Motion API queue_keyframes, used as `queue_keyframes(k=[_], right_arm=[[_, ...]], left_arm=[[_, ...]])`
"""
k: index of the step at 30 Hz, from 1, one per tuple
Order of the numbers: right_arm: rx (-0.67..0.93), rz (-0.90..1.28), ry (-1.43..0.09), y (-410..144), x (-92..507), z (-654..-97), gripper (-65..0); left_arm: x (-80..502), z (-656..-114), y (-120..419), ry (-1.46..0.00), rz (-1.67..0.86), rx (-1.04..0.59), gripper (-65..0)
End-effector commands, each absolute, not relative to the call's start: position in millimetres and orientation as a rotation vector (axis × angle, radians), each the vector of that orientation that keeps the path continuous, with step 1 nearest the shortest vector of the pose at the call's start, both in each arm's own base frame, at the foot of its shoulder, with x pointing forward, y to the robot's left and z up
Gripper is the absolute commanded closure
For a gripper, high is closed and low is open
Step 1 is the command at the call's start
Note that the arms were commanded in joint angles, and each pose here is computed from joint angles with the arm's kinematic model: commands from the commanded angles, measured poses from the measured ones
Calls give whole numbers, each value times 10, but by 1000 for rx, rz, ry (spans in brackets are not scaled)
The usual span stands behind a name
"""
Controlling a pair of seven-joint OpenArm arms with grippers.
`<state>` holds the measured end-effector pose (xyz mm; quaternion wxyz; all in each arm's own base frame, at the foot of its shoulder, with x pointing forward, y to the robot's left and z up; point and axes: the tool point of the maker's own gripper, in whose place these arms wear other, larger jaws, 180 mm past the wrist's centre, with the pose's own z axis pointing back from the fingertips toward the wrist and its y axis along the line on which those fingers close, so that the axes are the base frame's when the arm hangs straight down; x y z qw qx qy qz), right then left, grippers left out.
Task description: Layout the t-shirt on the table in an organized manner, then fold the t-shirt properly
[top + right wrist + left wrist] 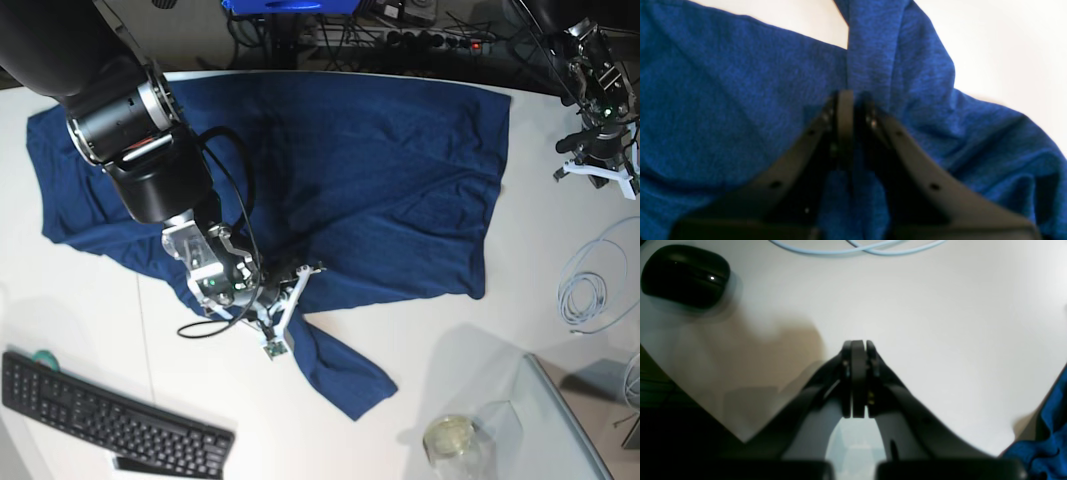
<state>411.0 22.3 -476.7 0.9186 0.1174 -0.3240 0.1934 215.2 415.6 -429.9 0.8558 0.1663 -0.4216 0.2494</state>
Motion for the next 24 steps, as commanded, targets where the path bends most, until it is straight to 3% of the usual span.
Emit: queue_keyframes(k=[1, 11, 13, 17, 19, 24], right_arm=[[250, 397, -737, 283, 4328, -4540, -11], [290, 400, -805, 428, 4336, -4331, -17], [288, 400, -805, 417, 4341, -4332, -57], [263, 399, -809, 288, 4400, -4322, -234], [257, 397, -796, 257, 4390, -4364, -285], [215, 385, -731, 73, 4402, -4537, -245]], left_arm=[[2213, -4145, 4261, -931, 512, 380, 0], [2206, -4120, 4305, -931, 507, 389, 0], [2207, -4115, 4310, -932, 506, 390, 0], [2207, -4115, 4310, -932, 506, 390, 0], [2213, -4118, 4302, -931, 504, 389, 0], [2221, -4120, 4292, -933, 504, 384, 0]])
